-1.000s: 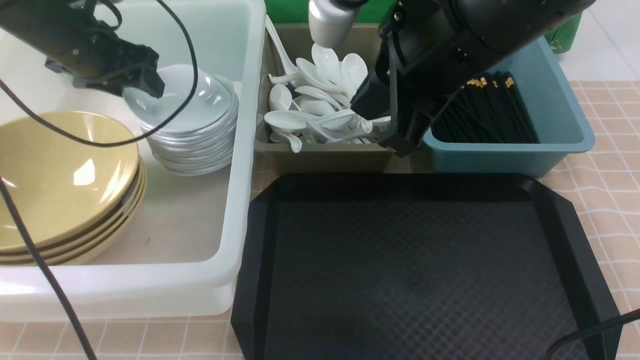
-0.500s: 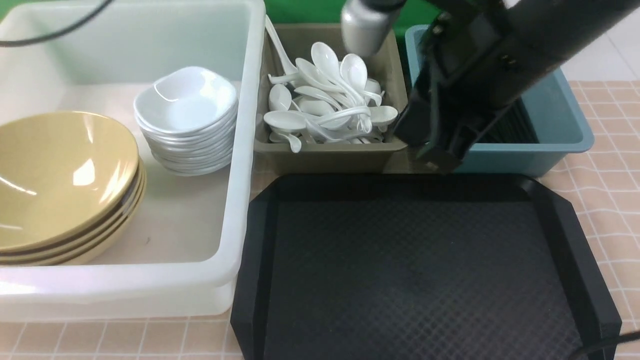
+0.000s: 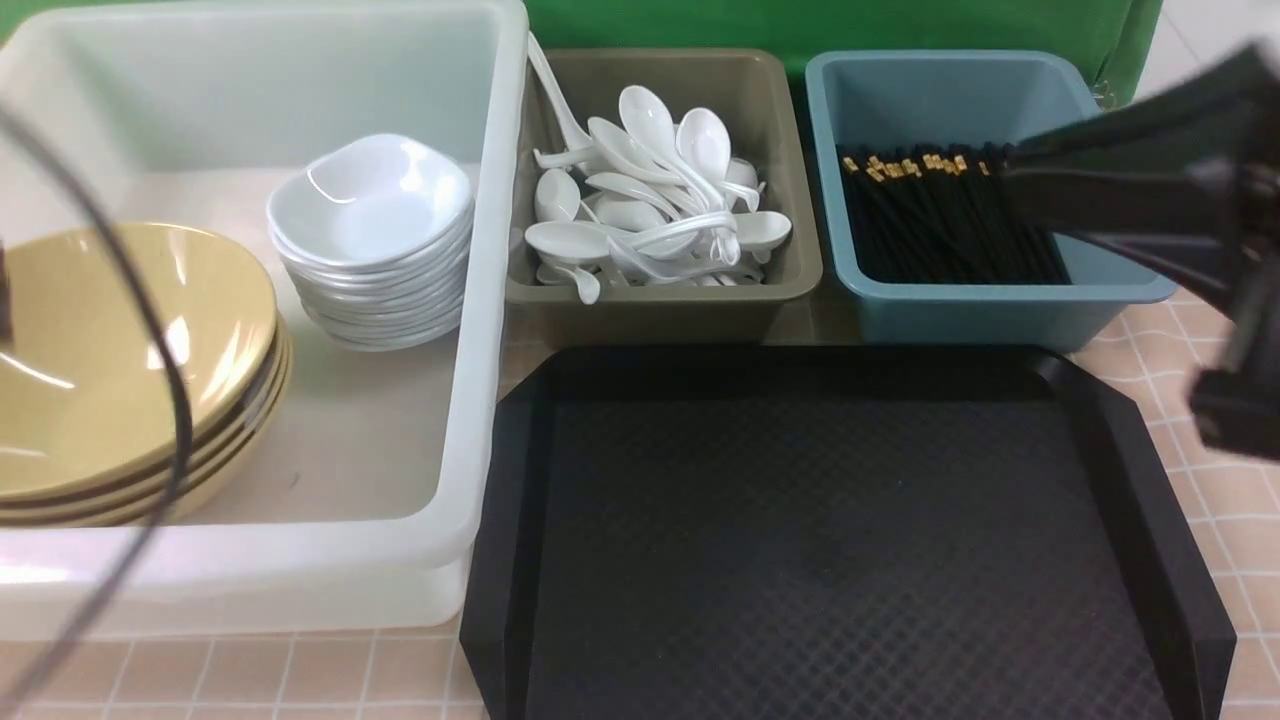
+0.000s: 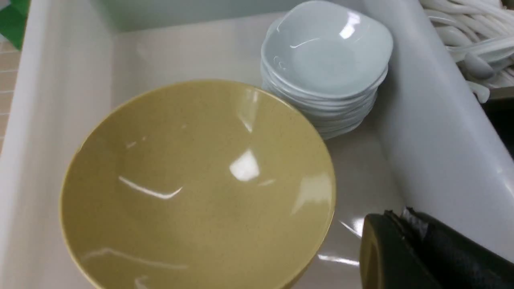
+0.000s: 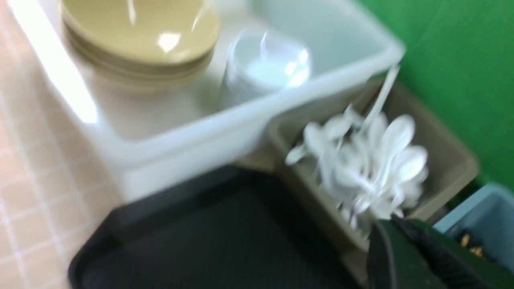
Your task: On brown table put chopsticks spoon bowls plates into blue grey white boxes.
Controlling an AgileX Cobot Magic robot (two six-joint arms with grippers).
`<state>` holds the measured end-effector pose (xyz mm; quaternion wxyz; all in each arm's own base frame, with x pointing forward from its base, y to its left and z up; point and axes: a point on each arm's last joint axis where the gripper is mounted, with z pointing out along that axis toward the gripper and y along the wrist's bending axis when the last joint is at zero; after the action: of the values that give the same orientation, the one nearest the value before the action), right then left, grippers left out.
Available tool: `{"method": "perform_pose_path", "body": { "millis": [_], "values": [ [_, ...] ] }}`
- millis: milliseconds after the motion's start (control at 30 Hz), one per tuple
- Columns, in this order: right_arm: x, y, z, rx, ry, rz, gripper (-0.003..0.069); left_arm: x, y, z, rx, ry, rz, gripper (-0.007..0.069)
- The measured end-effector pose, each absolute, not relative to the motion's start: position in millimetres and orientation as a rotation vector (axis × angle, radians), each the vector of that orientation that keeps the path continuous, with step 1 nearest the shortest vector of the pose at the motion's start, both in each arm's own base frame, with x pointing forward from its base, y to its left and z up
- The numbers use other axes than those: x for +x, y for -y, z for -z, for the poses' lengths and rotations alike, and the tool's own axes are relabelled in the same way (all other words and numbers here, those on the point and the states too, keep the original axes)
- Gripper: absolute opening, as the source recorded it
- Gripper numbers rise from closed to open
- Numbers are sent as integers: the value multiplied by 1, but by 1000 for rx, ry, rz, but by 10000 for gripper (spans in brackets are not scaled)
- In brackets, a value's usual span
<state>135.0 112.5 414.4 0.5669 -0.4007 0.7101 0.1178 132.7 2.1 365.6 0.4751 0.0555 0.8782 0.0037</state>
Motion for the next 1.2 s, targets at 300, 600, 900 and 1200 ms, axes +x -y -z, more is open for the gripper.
{"method": "perform_pose_path", "body": {
  "millis": [300, 600, 900, 1200],
  "values": [
    [92, -75, -385, -694, -1385, -352, 48, 76, 1, -298, 94, -1918, -73, 1],
    [90, -73, -375, -708, -1424, -355, 54, 61, 1, -267, 83, -1859, -86, 1],
    [89, -74, -371, -725, -1470, -361, 65, 64, 1, -235, 81, -1953, -74, 1],
    [88, -72, -355, -700, -1450, -364, 73, 64, 1, -211, 80, -2024, -65, 1]
  ]
}}
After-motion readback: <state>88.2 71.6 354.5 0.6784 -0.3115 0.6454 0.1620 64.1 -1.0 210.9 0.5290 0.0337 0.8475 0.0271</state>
